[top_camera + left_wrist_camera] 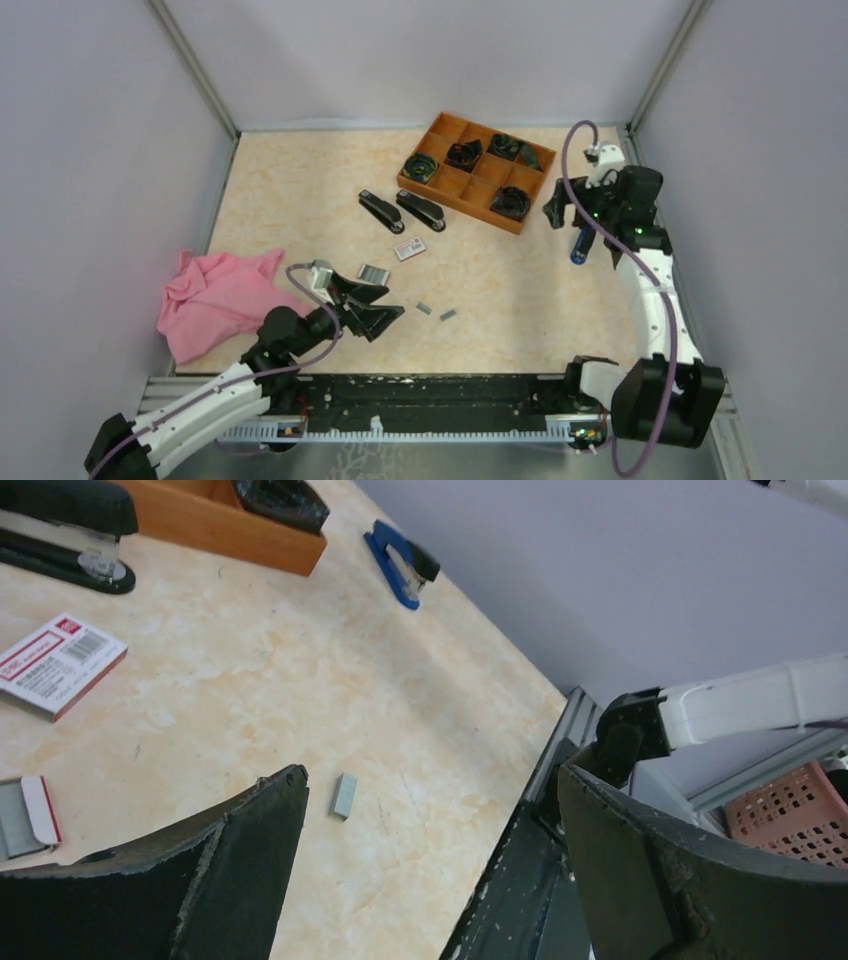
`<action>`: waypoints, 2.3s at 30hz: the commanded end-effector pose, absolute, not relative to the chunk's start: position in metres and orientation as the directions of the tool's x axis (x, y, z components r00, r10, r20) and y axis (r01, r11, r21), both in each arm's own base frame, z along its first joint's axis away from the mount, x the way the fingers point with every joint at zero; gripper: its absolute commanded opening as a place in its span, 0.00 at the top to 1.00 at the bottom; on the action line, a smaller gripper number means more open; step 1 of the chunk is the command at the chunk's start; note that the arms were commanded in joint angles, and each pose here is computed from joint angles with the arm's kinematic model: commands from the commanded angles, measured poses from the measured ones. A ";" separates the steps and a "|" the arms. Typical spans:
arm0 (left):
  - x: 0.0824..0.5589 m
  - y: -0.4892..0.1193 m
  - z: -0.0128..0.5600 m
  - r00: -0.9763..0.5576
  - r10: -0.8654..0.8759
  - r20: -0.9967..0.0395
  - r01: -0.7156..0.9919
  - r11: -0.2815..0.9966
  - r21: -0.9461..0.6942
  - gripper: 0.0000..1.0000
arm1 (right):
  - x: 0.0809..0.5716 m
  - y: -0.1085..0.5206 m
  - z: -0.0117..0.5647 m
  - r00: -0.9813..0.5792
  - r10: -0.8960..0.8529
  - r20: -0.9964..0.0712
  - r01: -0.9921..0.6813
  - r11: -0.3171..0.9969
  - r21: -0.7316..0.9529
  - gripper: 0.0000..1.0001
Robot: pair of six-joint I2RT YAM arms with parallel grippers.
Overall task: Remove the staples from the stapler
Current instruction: Pick up the stapler from the center of the board.
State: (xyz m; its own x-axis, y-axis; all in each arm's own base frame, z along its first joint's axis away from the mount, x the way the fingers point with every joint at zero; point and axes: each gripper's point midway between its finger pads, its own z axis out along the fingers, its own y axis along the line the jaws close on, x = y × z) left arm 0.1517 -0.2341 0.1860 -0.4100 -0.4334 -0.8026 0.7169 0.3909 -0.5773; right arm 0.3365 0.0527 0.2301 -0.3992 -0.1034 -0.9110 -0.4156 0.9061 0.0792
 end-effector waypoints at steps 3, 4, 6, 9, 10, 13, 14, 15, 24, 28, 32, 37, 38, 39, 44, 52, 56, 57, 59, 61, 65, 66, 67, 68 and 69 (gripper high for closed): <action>0.160 -0.240 0.175 -0.392 -0.395 -0.831 0.724 0.424 -0.543 0.01 | 0.353 -0.062 0.169 -0.586 0.212 -0.782 0.191 0.974 0.121 0.08; 0.161 -0.240 0.172 -0.395 -0.387 -0.833 0.721 0.431 -0.543 0.01 | 0.353 -0.070 0.158 -0.599 0.239 -0.764 0.242 0.964 0.112 0.09; 0.163 -0.241 0.168 -0.399 -0.374 -0.837 0.716 0.443 -0.540 0.01 | 0.354 -0.079 0.143 -0.623 0.261 -0.738 0.297 0.951 0.086 0.09; 0.165 -0.242 0.163 -0.404 -0.365 -0.839 0.709 0.455 -0.539 0.01 | 0.356 -0.085 0.128 -0.643 0.288 -0.709 0.342 0.937 0.071 0.11; 0.165 -0.242 0.162 -0.404 -0.364 -0.839 0.707 0.457 -0.539 0.01 | 0.357 -0.085 0.121 -0.655 0.300 -0.693 0.350 0.934 0.073 0.12; 0.167 -0.241 0.161 -0.400 -0.367 -0.840 0.703 0.465 -0.538 0.01 | 0.357 -0.086 0.102 -0.687 0.317 -0.654 0.375 0.925 0.055 0.15; 0.168 -0.241 0.162 -0.400 -0.368 -0.840 0.703 0.465 -0.538 0.01 | 0.357 -0.086 0.096 -0.697 0.319 -0.643 0.382 0.923 0.045 0.18; 0.168 -0.241 0.162 -0.399 -0.368 -0.840 0.702 0.466 -0.538 0.01 | 0.358 -0.085 0.091 -0.708 0.315 -0.632 0.380 0.924 0.034 0.24; 0.167 -0.244 0.168 -0.405 -0.375 -0.834 0.709 0.448 -0.545 0.01 | 0.366 -0.067 0.074 -0.751 0.254 -0.610 0.329 0.944 -0.012 0.56; 0.166 -0.245 0.170 -0.411 -0.377 -0.830 0.709 0.440 -0.551 0.01 | 0.364 -0.068 0.074 -0.757 0.246 -0.605 0.325 0.946 -0.023 0.67; 0.163 -0.246 0.171 -0.429 -0.379 -0.820 0.708 0.422 -0.566 0.01 | 0.363 -0.065 0.071 -0.768 0.237 -0.595 0.306 0.952 -0.016 0.78; 0.158 -0.248 0.172 -0.455 -0.387 -0.802 0.706 0.392 -0.590 0.01 | 0.363 -0.062 0.068 -0.785 0.218 -0.580 0.278 0.960 -0.016 0.70; 0.157 -0.248 0.173 -0.459 -0.391 -0.798 0.706 0.385 -0.594 0.01 | 0.363 -0.062 0.068 -0.788 0.214 -0.577 0.272 0.962 -0.015 0.67; 0.156 -0.248 0.173 -0.460 -0.394 -0.796 0.707 0.380 -0.597 0.01 | 0.363 -0.062 0.068 -0.790 0.212 -0.576 0.270 0.963 -0.015 0.63; 0.152 -0.248 0.175 -0.473 -0.400 -0.785 0.708 0.358 -0.609 0.01 | 0.363 -0.063 0.069 -0.791 0.199 -0.578 0.261 0.965 -0.025 0.57; 0.147 -0.247 0.174 -0.497 -0.419 -0.760 0.698 0.327 -0.637 0.01 | 0.365 -0.063 0.079 -0.778 0.180 -0.602 0.244 0.969 -0.027 0.74; 0.142 -0.248 0.175 -0.508 -0.420 -0.752 0.706 0.297 -0.643 0.01 | 0.363 -0.054 0.096 -0.760 0.157 -0.631 0.199 0.980 0.004 1.00; 0.141 -0.248 0.176 -0.510 -0.422 -0.750 0.709 0.288 -0.644 0.01 | 0.363 -0.052 0.101 -0.752 0.148 -0.642 0.185 0.983 0.010 1.00; 0.137 -0.249 0.178 -0.514 -0.425 -0.745 0.718 0.262 -0.645 0.01 | 0.360 -0.048 0.113 -0.734 0.123 -0.668 0.150 0.989 0.017 1.00; 0.133 -0.250 0.181 -0.513 -0.431 -0.743 0.732 0.233 -0.640 0.01 | 0.358 -0.040 0.127 -0.709 0.099 -0.698 0.098 0.994 0.042 1.00; 0.130 -0.253 0.186 -0.516 -0.437 -0.737 0.746 0.194 -0.637 0.02 | 0.351 -0.023 0.162 -0.629 0.069 -0.774 -0.014 0.995 0.100 1.00; 0.130 -0.255 0.188 -0.517 -0.436 -0.736 0.748 0.187 -0.636 0.02 | 0.349 -0.016 0.169 -0.614 0.067 -0.786 -0.056 0.990 0.127 1.00; 0.130 -0.256 0.187 -0.522 -0.432 -0.736 0.747 0.184 -0.638 0.02 | 0.347 -0.011 0.176 -0.597 0.067 -0.799 -0.083 0.986 0.145 1.00; 0.130 -0.258 0.188 -0.525 -0.427 -0.736 0.749 0.179 -0.638 0.02 | 0.344 -0.006 0.181 -0.585 0.070 -0.808 -0.115 0.979 0.168 1.00; 0.130 -0.259 0.188 -0.526 -0.422 -0.739 0.751 0.177 -0.636 0.02 | 0.342 -0.001 0.188 -0.570 0.070 -0.818 -0.148 0.971 0.186 1.00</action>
State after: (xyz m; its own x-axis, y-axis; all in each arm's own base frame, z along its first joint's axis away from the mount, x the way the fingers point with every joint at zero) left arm 0.1401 -0.2595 0.1921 -0.5174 -0.4302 -0.7397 0.7315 0.2262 -0.6432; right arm 0.3336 -0.0256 0.1350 -0.7157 0.1064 -0.6903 0.0406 0.9930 0.1109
